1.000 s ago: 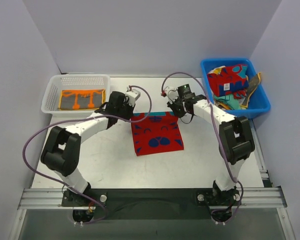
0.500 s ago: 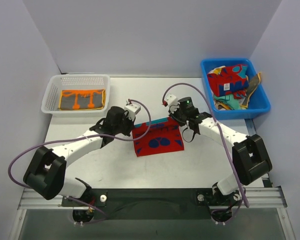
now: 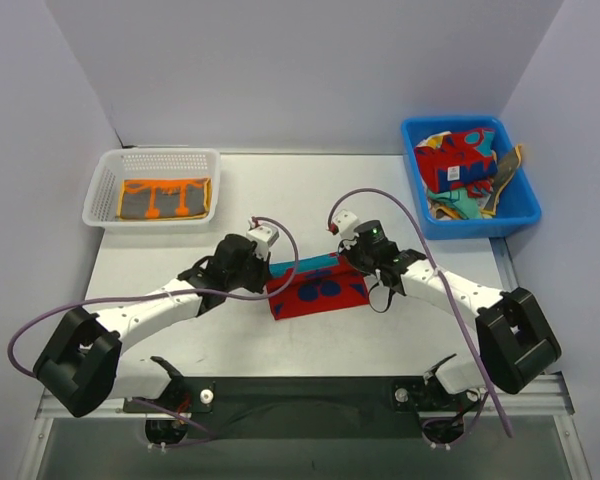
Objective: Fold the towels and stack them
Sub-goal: Fold the towel
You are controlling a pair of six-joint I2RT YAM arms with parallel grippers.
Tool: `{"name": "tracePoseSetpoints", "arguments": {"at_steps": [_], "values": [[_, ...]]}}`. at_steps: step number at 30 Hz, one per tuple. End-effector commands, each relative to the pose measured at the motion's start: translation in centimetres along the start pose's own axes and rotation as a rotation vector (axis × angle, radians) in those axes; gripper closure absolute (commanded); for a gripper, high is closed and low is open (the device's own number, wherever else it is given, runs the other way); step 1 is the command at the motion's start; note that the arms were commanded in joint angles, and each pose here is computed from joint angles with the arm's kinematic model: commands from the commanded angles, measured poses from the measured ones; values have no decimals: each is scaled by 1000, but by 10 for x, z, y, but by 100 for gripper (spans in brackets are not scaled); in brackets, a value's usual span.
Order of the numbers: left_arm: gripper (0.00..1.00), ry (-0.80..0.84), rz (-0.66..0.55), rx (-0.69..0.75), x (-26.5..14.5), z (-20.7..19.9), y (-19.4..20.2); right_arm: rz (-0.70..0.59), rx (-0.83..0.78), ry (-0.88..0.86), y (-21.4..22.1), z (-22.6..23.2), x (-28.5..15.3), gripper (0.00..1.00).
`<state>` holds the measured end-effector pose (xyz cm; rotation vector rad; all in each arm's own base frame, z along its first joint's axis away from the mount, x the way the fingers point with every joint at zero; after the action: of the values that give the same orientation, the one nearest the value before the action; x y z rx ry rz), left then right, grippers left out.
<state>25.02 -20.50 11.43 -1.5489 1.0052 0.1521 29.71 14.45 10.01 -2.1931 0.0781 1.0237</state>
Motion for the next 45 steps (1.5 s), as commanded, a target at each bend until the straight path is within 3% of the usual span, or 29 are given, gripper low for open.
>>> {"name": "tracePoseSetpoints", "arguments": {"at_steps": [1,9,13,19,29,35,41,45], "values": [[100,-20,28,-103,-6,-3,15,51,114,60,15,-2,-12,100],[100,-19,160,-210,-9,-5,55,228,220,-101,42,35,-13,100],[100,-17,217,-209,-6,-9,55,290,237,-151,46,43,-9,100],[100,-182,385,-205,12,11,69,377,273,-243,38,52,1,100],[100,-242,291,-191,52,43,1,403,443,-240,32,31,22,100],[100,-192,205,-152,35,32,-34,323,451,-207,13,12,11,100],[100,-176,174,-162,10,28,-36,267,464,-206,2,6,-10,100],[100,-142,214,-195,7,24,-19,271,491,-240,5,14,-17,100]]}}
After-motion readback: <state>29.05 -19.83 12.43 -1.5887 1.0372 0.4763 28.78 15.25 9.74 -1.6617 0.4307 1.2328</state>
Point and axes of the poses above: each gripper's point midway between its finger pads, its own x axis out along the fingers, its own z axis along the line the jaws close on, y = z × x, the point moved 4 cm from there along -x, back along the fingers, and after that the axes turned 9 degrees about -x, right-handed, at the moved point
